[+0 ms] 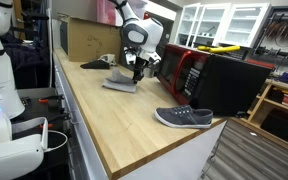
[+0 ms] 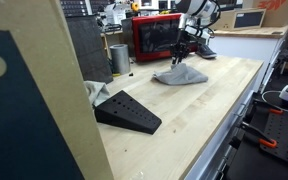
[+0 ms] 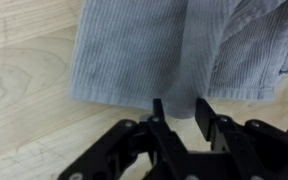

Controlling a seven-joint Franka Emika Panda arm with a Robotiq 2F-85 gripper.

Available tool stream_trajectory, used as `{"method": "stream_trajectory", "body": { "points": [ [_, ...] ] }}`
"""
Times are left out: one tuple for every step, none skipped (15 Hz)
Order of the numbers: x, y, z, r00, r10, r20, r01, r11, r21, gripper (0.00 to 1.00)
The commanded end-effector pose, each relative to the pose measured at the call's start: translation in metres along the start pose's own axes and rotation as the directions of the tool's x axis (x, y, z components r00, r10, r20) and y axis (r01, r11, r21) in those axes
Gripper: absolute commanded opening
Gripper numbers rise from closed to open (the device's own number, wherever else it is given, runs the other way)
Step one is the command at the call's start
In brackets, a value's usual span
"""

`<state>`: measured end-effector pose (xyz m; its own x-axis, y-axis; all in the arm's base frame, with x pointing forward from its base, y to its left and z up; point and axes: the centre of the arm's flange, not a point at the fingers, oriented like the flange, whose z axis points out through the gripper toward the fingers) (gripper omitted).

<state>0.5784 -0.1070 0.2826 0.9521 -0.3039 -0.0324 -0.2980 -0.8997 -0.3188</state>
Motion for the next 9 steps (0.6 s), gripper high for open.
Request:
{"method": "stream_trajectory", "body": {
  "points": [
    [-0.015,-0.01,-0.026,0.999,0.004,-0.045,-0.003,0.999,0.037,0.71],
    [-0.013,-0.012,-0.027,0.999,0.01,-0.051,-0.008,0.999,0.04,0.78],
    [-0.011,-0.013,-0.026,0.998,0.014,-0.053,-0.011,0.999,0.043,0.84],
    [-0.008,-0.013,-0.023,0.998,0.017,-0.055,-0.015,0.999,0.04,0.93],
    [-0.006,-0.013,-0.019,0.998,0.02,-0.052,-0.018,0.999,0.041,0.99],
    [-0.003,-0.012,-0.012,0.999,0.023,-0.047,-0.021,0.999,0.042,1.0],
    [0.0,-0.012,-0.006,0.999,0.027,-0.04,-0.025,0.999,0.041,1.0],
    [0.002,-0.011,0.0,0.999,0.036,-0.032,-0.034,0.998,0.043,1.0],
    [0.003,-0.011,0.006,0.999,0.049,-0.019,-0.049,0.998,0.049,1.0]
  ]
}}
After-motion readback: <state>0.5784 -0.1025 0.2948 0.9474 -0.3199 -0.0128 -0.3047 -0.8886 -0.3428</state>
